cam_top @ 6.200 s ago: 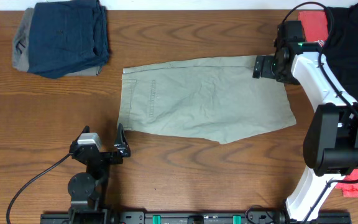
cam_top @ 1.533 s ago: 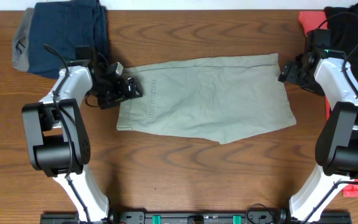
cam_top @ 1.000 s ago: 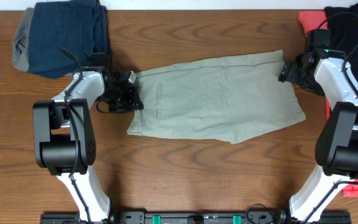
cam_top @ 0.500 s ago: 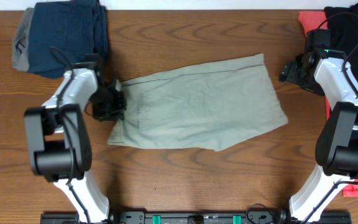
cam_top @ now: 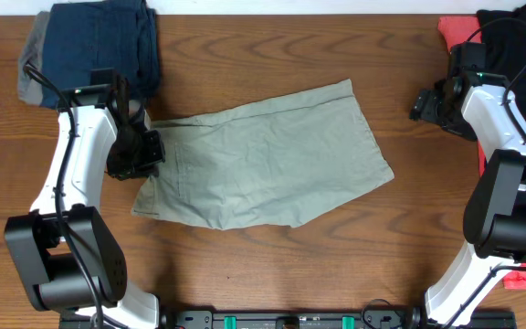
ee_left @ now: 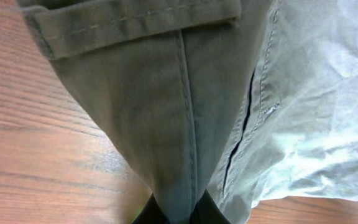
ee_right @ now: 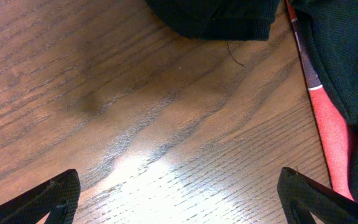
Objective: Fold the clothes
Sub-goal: 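Pull the shorts' left edge leftward with the left gripper to flatten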
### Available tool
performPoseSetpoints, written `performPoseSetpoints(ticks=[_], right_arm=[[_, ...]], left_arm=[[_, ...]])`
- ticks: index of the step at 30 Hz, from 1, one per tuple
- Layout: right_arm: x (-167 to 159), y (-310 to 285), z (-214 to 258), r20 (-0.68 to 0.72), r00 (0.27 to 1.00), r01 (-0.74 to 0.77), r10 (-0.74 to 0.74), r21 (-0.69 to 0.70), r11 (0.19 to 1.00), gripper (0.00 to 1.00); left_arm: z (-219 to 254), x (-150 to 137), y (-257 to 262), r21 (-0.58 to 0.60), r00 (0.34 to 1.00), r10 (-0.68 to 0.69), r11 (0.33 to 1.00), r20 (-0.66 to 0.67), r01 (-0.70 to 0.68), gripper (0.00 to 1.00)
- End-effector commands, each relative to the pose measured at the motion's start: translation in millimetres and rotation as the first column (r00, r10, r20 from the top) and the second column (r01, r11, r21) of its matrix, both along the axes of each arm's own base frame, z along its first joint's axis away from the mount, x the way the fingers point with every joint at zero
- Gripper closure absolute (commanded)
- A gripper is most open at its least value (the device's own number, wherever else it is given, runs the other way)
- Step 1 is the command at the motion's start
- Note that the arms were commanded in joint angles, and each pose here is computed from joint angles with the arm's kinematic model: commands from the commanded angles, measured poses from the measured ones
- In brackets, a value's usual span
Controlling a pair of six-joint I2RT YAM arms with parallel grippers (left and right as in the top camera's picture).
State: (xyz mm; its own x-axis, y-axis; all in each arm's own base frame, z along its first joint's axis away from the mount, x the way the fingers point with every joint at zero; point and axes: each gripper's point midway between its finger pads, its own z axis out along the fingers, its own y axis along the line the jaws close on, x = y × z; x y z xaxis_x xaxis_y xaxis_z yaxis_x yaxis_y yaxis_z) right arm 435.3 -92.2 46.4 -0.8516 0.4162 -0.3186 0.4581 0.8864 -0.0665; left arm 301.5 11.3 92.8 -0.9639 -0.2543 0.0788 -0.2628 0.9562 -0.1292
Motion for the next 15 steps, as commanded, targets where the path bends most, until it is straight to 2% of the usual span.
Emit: performPoseSetpoints(ticks=[1, 10, 11, 12, 14, 15], right_arm=[[2, 3, 13, 0.032, 0.999, 0.004, -0.004, -0.001, 1.0, 0.01], [2, 3, 13, 0.032, 0.999, 0.004, -0.004, -0.001, 1.0, 0.01], [2, 3, 13, 0.032, 0.999, 0.004, -0.004, -0.001, 1.0, 0.01], [2, 3, 13, 0.032, 0.999, 0.004, -0.004, -0.001, 1.0, 0.01], [2, 3, 13, 0.032, 0.999, 0.004, -0.004, -0.001, 1.0, 0.01], [2, 3, 13, 0.032, 0.999, 0.004, -0.004, -0.001, 1.0, 0.01]], left_arm=[[-2, -5, 4, 0.024, 1.0, 0.005, 1.0, -0.02, -0.005, 0.94], [-9, -22, 12, 0.075, 0.996, 0.002, 0.997, -0.088, 0.004, 0.92], [-10, -24, 13, 0.082, 0.996, 0.002, 0.997, -0.095, 0.006, 0.77], [-10, -25, 14, 0.084, 0.995, 0.001, 0.996, -0.099, 0.007, 0.69], [-11, -27, 15, 0.091, 0.994, 0.001, 0.996, -0.105, 0.009, 0.65], [-11, -27, 15, 0.091, 0.995, 0.001, 0.996, -0.104, 0.008, 0.54]])
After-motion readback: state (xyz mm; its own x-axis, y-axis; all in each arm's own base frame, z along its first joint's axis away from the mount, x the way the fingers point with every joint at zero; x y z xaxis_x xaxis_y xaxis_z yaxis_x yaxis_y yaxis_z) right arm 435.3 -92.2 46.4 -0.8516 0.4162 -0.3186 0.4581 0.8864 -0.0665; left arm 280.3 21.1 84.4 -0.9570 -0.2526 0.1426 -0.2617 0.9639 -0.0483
